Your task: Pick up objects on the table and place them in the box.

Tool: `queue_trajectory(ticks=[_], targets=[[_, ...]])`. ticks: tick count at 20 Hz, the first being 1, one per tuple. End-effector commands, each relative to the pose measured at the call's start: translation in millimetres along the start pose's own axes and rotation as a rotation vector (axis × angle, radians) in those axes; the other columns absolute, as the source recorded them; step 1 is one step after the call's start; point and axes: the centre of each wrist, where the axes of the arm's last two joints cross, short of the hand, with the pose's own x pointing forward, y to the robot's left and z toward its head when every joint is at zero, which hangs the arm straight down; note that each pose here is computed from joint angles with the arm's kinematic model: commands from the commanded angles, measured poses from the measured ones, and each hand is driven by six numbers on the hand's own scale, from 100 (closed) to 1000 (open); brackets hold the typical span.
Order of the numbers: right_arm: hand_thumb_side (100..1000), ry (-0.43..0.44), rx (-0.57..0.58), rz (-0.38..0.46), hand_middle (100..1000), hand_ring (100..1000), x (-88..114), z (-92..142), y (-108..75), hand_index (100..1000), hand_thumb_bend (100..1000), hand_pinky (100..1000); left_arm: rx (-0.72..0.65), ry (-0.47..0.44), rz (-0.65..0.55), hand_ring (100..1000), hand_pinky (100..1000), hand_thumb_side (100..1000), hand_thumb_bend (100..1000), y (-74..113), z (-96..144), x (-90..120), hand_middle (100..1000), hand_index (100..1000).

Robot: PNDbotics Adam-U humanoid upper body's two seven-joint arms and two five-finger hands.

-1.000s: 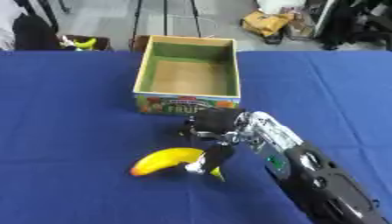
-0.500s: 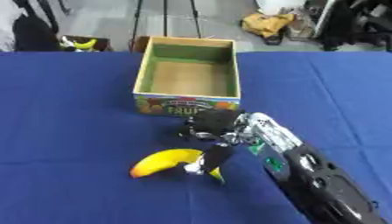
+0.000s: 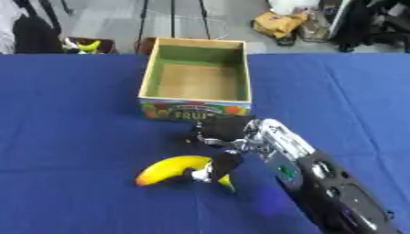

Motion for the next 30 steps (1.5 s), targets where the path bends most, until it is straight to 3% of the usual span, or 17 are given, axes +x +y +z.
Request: queue_trajectory(ticks=[1, 12, 30], targets=[[870, 0.01, -0.014, 0.018, 588, 771, -4.1, 2.3, -8.0, 870, 257, 712, -0.004, -0.034, -0.002, 414, 431, 1000, 100, 0.7, -5.6, 6.0, 480, 634], [868, 0.004, 0.029, 0.029, 596, 782, -6.9, -0.1, -3.4, 827, 370, 715, -0.004, -0.036, 0.001, 413, 428, 1000, 100, -0.3, -5.7, 6.3, 480, 635], [807, 0.011, 0.004, 0.059, 566, 762, -9.0, -3.8, 1.9, 807, 346, 702, -0.003, -0.039, 0.006, 412, 427, 1000, 100, -1.7, -6.4, 6.9, 479, 634]])
